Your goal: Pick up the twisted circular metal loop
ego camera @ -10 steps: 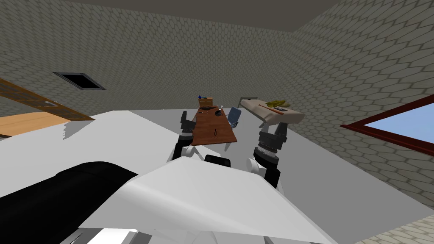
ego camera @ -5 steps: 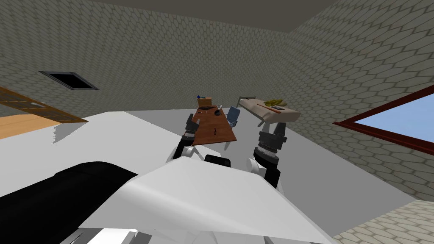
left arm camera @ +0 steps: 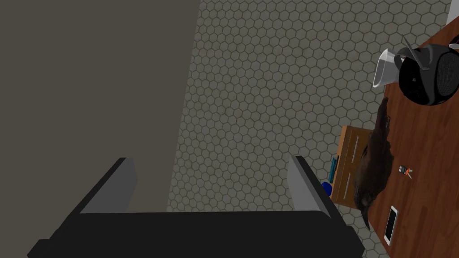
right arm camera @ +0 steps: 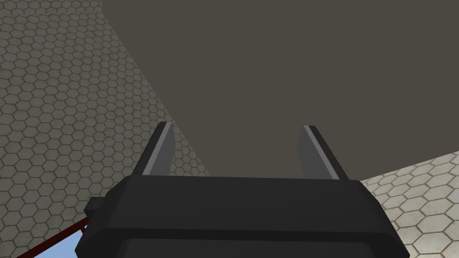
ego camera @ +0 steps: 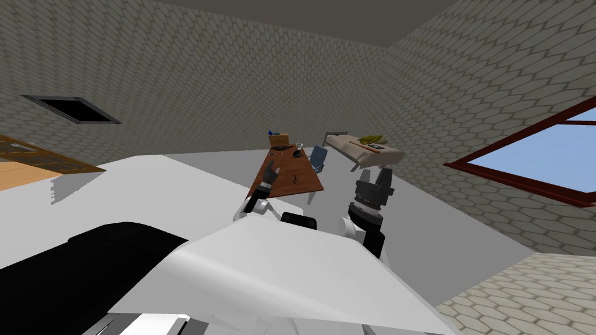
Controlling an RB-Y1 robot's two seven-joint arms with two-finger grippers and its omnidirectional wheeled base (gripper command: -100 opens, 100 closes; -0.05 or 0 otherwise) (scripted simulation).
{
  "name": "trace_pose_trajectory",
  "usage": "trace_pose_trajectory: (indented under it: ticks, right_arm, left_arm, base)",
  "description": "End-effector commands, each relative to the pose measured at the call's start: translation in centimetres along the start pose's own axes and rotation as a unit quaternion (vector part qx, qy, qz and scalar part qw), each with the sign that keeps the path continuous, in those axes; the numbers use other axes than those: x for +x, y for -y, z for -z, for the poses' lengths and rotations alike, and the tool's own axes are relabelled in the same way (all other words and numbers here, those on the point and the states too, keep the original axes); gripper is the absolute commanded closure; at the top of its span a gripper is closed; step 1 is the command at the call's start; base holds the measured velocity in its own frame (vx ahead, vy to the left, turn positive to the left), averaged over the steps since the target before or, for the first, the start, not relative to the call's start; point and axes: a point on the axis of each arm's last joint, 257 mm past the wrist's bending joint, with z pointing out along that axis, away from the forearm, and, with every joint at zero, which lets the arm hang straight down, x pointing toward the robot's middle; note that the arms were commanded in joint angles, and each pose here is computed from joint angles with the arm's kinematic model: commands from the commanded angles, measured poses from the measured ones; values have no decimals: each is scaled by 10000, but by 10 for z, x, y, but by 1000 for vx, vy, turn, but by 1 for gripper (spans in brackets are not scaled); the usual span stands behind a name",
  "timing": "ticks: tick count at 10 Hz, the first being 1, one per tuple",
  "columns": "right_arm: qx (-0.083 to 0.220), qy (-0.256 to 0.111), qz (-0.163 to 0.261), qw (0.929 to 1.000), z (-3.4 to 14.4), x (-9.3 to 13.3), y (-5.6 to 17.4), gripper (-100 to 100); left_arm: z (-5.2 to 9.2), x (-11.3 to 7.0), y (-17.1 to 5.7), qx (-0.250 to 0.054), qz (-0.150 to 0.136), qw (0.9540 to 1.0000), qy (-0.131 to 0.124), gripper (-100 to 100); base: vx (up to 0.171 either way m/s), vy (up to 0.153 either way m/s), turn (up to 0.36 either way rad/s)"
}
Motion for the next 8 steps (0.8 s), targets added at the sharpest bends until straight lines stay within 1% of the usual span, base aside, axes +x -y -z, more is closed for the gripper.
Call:
trace_pose_trajectory:
  ticks: [1,3,4,5,6,7,8]
  right_arm:
    - [0,0,0,10000,0,0,0,0]
    - [0,0,0,10000,0,0,0,0]
    - [0,0,0,10000,0,0,0,0]
    - [0,0,0,10000,0,0,0,0]
    - [0,0,0,10000,0,0,0,0]
    - [0,0,0,10000,0,0,0,0]
    - [0,0,0,10000,0,0,0,0]
  left_arm:
    - [2,3,-13,-128,30,9999,-35,-100]
    - [2,8,-46,-491,122,9986,-136,-100]
    - [2,8,-46,-491,122,9986,-136,-100]
    - [3,10,-62,-677,163,9974,-180,-100]
    - [3,14,-74,-819,198,9962,-232,-100]
    - [5,13,-79,-868,195,9958,-222,-100]
    - [6,15,-95,-1065,217,9937,-260,-100]
  base:
    - [-44,18,-28]
    - [-45,14,-80]
    - [-47,17,-28]
    - [-44,11,-61]
    - [-50,10,-116]
    - [-41,8,-38]
    - [-43,12,-65]
